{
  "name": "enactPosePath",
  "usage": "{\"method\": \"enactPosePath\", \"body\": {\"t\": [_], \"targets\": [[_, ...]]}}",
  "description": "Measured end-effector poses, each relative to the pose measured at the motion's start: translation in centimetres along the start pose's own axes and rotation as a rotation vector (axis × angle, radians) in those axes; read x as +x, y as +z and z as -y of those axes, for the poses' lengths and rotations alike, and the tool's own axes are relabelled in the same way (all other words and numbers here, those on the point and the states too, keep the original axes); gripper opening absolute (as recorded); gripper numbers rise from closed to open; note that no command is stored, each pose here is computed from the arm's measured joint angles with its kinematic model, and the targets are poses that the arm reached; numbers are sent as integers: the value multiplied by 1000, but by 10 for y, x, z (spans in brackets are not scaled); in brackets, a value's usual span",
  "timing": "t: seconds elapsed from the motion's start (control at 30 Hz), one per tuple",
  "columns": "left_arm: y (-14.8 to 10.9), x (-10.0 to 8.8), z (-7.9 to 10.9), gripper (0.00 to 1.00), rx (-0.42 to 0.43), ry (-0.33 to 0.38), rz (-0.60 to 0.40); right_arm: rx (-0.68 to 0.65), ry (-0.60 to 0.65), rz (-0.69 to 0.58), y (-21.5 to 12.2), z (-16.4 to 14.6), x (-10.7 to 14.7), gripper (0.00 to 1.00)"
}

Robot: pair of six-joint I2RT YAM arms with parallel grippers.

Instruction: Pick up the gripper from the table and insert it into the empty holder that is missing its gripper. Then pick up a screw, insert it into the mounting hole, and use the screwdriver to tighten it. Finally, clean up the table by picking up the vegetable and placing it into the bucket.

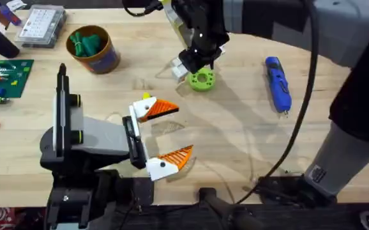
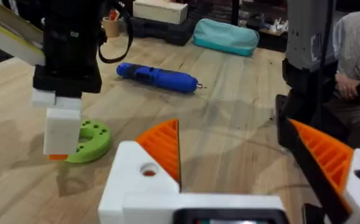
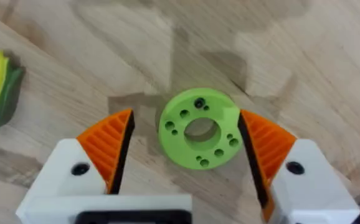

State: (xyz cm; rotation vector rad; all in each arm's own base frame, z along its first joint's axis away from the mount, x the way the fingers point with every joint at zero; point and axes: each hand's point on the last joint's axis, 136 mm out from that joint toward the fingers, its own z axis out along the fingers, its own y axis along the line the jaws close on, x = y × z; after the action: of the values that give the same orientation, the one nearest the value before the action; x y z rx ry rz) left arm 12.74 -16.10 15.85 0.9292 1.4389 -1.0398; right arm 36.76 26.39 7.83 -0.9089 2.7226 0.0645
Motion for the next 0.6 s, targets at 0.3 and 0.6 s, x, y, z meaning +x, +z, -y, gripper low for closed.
{"method": "enactPosePath", "body": {"t": [0.3, 0.6], "targets": [[0, 0, 0, 990, 0, 0, 0, 0, 1, 26, 0, 0, -6, 967], [0, 0, 0, 990, 0, 0, 0, 0, -2, 21, 11, 0, -8, 736]]}}
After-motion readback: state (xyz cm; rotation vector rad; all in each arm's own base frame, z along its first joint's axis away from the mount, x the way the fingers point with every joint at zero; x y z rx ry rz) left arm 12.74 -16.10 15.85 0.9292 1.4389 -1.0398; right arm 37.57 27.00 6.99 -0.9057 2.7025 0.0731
